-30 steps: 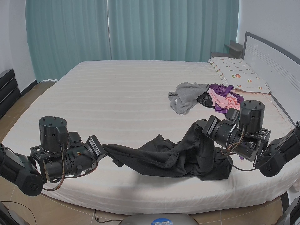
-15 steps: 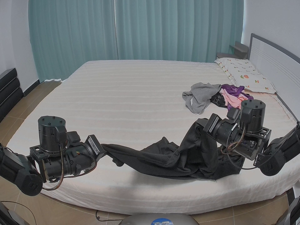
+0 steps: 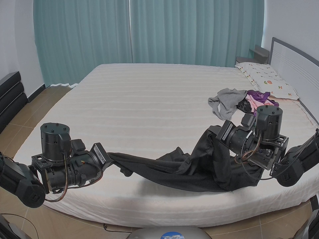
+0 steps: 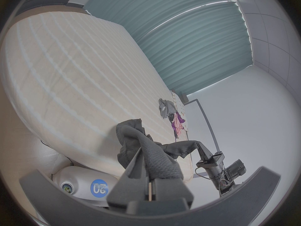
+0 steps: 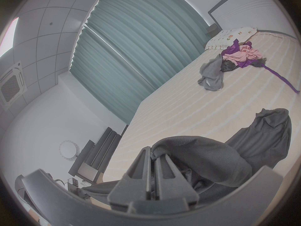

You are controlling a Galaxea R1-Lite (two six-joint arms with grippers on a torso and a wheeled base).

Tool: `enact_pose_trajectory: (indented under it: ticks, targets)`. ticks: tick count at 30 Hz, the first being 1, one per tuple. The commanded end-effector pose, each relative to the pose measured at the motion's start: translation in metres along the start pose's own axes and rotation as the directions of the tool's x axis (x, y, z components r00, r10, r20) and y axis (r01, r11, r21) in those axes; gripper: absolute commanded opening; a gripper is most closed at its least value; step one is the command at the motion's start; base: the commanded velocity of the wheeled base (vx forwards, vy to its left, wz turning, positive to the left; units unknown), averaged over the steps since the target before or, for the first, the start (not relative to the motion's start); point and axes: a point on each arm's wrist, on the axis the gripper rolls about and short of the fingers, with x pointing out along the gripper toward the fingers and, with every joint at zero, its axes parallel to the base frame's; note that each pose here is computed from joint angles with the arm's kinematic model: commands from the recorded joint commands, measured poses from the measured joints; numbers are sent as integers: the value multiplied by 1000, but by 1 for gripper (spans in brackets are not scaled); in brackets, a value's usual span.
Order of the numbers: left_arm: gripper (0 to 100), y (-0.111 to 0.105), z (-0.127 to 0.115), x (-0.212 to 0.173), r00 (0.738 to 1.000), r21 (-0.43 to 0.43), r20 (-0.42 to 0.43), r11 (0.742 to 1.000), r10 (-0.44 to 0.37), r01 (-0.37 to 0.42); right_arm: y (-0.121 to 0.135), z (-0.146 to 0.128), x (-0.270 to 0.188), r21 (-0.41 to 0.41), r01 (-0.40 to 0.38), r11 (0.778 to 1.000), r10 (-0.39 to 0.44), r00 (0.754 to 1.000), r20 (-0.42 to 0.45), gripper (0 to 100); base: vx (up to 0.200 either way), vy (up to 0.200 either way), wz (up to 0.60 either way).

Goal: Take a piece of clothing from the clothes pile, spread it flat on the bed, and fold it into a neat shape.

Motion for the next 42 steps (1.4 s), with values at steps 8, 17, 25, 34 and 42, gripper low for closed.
enact_pose_trajectory:
  ticks: [8, 17, 25, 34, 42]
  targets:
    - [0, -1, 1, -3, 1000, 4, 11, 1000, -7, 7, 0, 0, 1, -1, -1, 1000, 1, 1000, 0, 0, 0, 200, 0]
    - [0, -2, 2, -12, 998, 5, 55, 1000, 0, 0, 3, 3, -11, 2, -11, 1000, 11, 1000, 10, 0, -22, 0, 0]
    - [0, 0, 0, -20, 998, 6, 58, 1000, 0, -1, 2, 11, -31, 6, -16, 1000, 15, 999, 38, 0, -200, 0, 0]
    - [0, 1, -8, -45, 997, 19, 81, 1000, -18, 16, 21, 32, -93, 3, -124, 992, 123, 984, 130, 0, -200, 0, 0]
    - [0, -24, 2, -82, 977, 83, 196, 994, -84, 69, 52, 65, -166, -12, -256, 967, 252, 940, 229, 0, 0, 0, 0]
